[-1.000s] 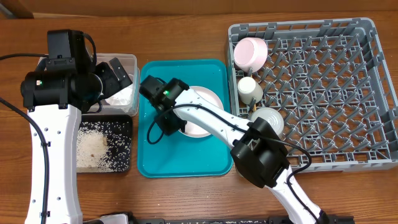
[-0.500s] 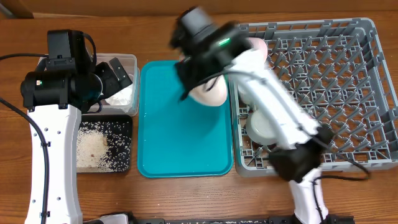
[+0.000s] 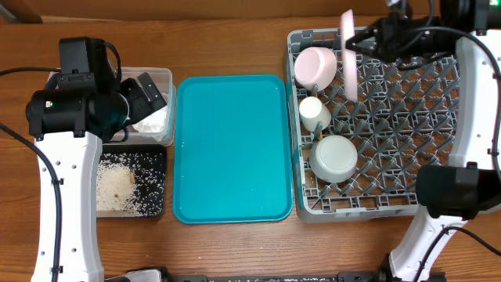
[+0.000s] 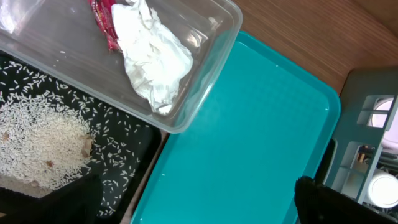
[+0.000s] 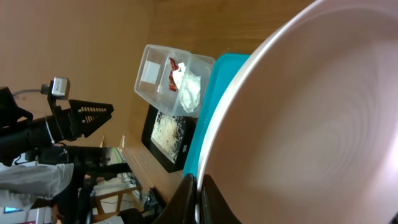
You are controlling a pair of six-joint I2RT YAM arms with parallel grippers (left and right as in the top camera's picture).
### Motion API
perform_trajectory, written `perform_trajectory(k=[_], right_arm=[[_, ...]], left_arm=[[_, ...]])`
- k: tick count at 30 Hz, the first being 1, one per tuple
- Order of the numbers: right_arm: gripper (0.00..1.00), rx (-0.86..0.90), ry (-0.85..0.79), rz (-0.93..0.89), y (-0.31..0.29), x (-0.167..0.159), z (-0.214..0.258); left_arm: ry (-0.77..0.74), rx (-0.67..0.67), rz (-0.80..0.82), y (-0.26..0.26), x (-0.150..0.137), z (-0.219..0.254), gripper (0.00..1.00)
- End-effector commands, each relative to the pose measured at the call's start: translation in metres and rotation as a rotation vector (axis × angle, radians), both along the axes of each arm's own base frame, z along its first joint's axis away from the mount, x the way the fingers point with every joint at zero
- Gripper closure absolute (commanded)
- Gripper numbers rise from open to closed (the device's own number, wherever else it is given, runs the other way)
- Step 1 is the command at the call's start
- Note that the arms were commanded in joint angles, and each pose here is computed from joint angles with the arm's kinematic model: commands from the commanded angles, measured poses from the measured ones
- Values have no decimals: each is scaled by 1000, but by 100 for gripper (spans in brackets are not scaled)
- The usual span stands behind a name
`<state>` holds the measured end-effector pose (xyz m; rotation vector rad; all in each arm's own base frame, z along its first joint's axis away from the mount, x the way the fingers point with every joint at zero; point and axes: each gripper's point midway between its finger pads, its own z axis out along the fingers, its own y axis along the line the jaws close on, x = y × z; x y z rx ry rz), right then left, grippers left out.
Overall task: Sort waste into correct bins and load items into the dishwasher
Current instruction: 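Carry the plate right and stand it upright in the rack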
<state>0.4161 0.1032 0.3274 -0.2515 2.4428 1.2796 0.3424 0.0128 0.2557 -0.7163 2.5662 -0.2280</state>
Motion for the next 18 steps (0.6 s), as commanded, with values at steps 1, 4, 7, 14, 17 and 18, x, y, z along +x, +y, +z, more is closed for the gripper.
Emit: perform_trajectory(k=[1, 4, 7, 14, 17, 18], right_arm=[[96, 40, -26, 14, -12, 0, -5], [96, 46, 10, -10, -23, 5, -24], [96, 55, 42, -28, -31, 12, -49], [96, 92, 79, -38, -35, 17, -81], [96, 94, 91, -38, -35, 17, -91], [96, 94, 93, -38, -35, 17, -92]], left_arm=[[-30, 9, -27, -4, 1, 10, 0], [-30, 9, -27, -4, 1, 10, 0], [-31, 9, -27, -4, 1, 10, 0], [-30, 9, -27, -4, 1, 10, 0], [-30, 9, -27, -4, 1, 10, 0], [-30, 9, -27, -4, 1, 10, 0]])
